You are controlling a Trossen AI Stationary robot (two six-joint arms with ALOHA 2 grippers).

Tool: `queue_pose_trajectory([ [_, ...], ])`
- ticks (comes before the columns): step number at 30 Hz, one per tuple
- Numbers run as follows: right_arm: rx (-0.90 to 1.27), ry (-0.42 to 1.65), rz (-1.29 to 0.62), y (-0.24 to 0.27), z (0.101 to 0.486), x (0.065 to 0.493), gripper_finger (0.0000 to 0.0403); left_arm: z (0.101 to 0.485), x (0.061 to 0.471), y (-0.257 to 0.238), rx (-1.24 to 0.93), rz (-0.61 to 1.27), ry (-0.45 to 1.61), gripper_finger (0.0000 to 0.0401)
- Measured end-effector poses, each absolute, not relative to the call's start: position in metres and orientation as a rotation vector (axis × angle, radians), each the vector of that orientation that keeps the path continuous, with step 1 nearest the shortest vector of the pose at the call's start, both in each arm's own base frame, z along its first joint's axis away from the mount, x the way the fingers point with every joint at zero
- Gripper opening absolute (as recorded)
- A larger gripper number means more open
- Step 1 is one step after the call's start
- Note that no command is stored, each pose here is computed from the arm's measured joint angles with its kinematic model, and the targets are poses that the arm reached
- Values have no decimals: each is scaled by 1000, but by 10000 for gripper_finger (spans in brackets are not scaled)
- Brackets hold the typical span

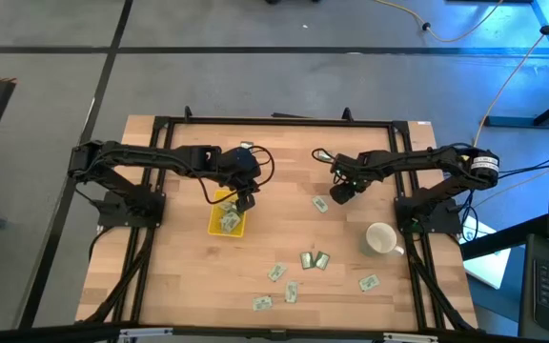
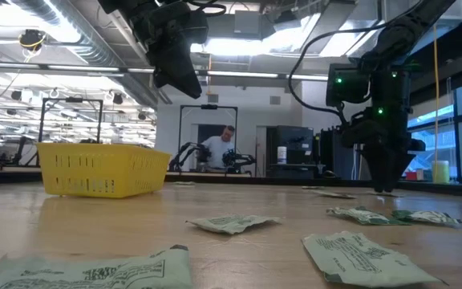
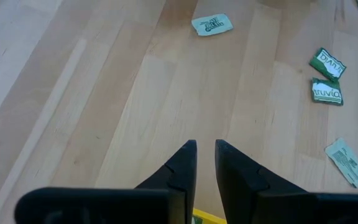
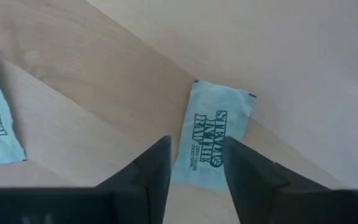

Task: Pick and place Stevia / Truvia into bins
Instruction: Put the white packet into the yellow bin

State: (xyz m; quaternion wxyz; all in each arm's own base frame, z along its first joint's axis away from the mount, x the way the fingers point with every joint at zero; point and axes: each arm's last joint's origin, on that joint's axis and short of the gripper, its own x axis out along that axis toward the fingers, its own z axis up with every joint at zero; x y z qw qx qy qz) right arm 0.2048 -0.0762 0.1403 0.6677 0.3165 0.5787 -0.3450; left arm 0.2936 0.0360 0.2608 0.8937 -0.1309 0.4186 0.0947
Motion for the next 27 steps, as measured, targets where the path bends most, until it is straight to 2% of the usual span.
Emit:
queue_pose_trajectory([
  [8, 713, 1306, -777, -76, 140, 205, 80, 261, 294, 36, -271, 196, 868, 50],
  [12, 710, 1310, -777, -76, 139, 205, 62, 261, 294, 36, -271, 197, 868, 51],
  [27, 682, 1383, -779, -78, 126, 209, 83, 261, 294, 36, -271, 197, 868, 50],
])
